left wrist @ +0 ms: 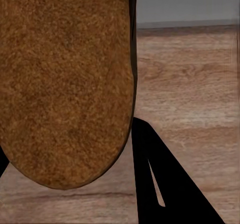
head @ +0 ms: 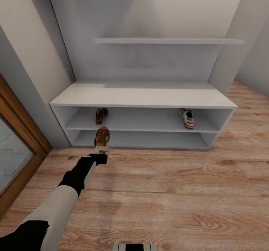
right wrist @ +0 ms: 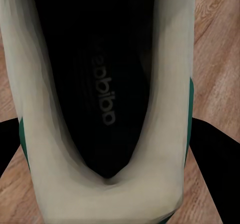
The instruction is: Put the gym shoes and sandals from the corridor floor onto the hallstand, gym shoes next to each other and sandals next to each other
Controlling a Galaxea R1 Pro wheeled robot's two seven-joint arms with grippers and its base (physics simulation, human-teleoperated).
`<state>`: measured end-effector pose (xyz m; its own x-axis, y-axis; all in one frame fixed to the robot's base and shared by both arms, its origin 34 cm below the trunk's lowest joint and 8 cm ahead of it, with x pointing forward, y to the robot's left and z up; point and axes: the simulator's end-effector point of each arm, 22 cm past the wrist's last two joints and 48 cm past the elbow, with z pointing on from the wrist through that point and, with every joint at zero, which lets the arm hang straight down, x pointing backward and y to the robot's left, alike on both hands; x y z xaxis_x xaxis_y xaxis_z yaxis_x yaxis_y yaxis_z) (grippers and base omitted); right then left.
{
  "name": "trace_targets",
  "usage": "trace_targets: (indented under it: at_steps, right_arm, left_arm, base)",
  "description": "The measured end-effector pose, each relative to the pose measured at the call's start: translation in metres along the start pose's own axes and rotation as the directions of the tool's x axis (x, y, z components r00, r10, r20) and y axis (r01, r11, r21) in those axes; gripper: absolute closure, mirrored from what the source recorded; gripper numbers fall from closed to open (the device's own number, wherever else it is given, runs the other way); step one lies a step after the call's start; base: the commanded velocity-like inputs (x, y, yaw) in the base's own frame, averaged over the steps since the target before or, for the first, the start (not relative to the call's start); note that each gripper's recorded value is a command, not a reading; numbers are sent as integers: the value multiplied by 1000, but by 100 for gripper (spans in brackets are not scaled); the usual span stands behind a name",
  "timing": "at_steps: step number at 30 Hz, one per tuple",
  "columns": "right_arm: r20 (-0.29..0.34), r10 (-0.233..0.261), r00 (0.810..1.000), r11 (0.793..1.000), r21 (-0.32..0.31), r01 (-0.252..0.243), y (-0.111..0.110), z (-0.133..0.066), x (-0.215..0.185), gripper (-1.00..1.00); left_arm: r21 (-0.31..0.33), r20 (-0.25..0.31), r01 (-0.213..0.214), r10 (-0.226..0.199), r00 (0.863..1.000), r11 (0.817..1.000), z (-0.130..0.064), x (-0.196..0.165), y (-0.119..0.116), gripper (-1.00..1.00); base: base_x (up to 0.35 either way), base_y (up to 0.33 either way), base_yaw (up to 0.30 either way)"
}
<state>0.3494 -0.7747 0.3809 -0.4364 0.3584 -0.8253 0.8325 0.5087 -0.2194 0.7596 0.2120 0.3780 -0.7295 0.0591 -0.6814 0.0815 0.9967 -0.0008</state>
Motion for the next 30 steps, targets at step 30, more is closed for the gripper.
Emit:
trace_targets:
  at_steps: [30]
  right_arm:
    - [13,-7,1000,1000,2,7,0,0,-3,100]
  left_arm:
    - [11,-19,-77,77,997,997,1,16,-15,100]
  base:
    - [165,0,0]
